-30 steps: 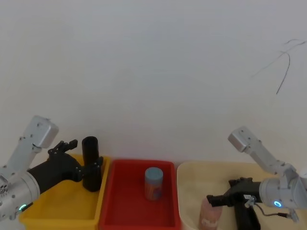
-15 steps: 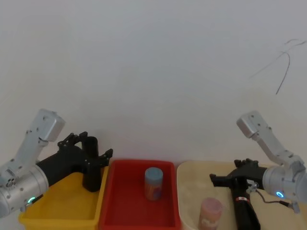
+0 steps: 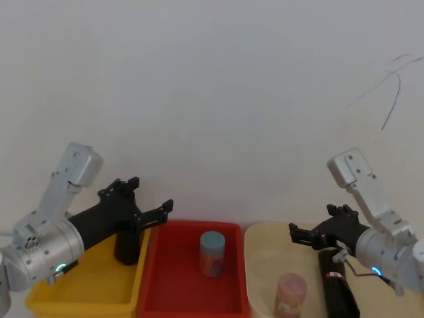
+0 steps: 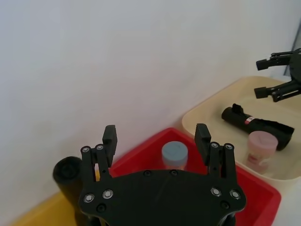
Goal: Pick up the garbage bag with the one hand and transfer it to the other hand.
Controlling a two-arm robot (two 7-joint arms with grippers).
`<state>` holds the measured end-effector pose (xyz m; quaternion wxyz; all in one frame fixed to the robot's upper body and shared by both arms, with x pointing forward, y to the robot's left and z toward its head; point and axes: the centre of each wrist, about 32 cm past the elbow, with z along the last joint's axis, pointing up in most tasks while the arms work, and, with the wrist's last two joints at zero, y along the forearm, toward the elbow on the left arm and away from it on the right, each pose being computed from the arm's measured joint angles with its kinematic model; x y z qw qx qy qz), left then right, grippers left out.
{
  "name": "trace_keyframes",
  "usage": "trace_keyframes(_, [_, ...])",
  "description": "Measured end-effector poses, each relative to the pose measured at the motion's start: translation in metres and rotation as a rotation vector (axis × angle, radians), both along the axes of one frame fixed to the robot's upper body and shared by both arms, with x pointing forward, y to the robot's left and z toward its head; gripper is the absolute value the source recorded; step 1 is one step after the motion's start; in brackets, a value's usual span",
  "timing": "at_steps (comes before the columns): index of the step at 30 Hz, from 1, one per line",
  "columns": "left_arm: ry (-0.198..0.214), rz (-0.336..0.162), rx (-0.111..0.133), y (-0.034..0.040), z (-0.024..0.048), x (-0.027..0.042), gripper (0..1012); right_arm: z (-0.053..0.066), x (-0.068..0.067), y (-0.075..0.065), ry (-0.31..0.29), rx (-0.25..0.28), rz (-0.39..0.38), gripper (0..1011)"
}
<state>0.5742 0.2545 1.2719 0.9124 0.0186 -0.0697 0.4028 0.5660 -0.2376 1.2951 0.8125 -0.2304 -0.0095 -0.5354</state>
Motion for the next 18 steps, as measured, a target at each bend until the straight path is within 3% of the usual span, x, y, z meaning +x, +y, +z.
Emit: trace_keyframes(18, [0.044, -0.063, -0.027, -0.0204, -0.0006, 0.0093, 1000, -0.010, -0.019, 0.022, -0.104, 0.003, -0.001, 1000])
